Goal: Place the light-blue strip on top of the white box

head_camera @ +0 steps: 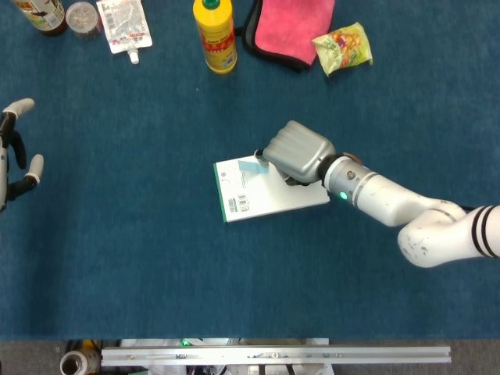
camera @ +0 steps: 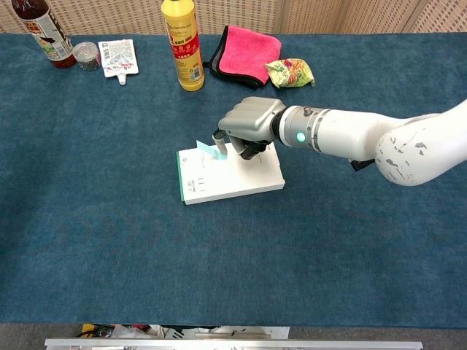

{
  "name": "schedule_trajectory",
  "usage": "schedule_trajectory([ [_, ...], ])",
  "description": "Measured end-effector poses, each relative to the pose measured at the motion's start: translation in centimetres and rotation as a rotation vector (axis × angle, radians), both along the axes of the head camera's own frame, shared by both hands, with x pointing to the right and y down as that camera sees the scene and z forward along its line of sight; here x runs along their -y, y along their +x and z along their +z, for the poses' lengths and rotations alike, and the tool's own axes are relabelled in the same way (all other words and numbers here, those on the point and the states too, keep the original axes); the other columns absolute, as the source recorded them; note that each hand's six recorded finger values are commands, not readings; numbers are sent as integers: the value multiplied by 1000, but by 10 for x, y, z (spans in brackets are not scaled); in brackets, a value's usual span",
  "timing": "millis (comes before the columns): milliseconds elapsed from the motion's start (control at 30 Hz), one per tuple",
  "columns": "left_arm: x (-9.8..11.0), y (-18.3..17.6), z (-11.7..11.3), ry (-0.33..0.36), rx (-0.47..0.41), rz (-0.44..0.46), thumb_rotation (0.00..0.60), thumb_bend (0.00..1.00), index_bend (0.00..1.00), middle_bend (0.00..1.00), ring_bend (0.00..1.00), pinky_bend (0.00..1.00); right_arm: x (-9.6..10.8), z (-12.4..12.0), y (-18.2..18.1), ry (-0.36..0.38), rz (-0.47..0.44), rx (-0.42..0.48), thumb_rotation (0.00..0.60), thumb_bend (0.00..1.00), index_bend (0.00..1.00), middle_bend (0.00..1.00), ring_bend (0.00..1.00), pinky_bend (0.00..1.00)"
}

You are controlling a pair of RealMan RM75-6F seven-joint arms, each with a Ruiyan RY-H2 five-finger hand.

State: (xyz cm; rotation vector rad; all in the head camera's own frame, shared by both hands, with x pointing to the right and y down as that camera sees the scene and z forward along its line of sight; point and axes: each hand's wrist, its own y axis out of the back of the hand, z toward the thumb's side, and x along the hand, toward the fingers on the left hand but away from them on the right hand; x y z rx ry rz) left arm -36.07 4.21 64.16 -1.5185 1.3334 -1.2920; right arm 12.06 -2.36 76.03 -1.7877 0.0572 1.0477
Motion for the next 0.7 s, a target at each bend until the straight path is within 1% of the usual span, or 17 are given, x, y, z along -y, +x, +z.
schedule_trajectory([
  [267,-1,-1,-1,0,1,-2,600,323,205,700,718,913,-4,-7,-3,-4,-1,30,493,1000,379,1000,1000,1000],
  [700,-3,-4,-2,2,-1,-10,600,323,206,700,717,913,-11,-1,-10,-13,-21,30,493,1000,379,1000,1000,1000],
])
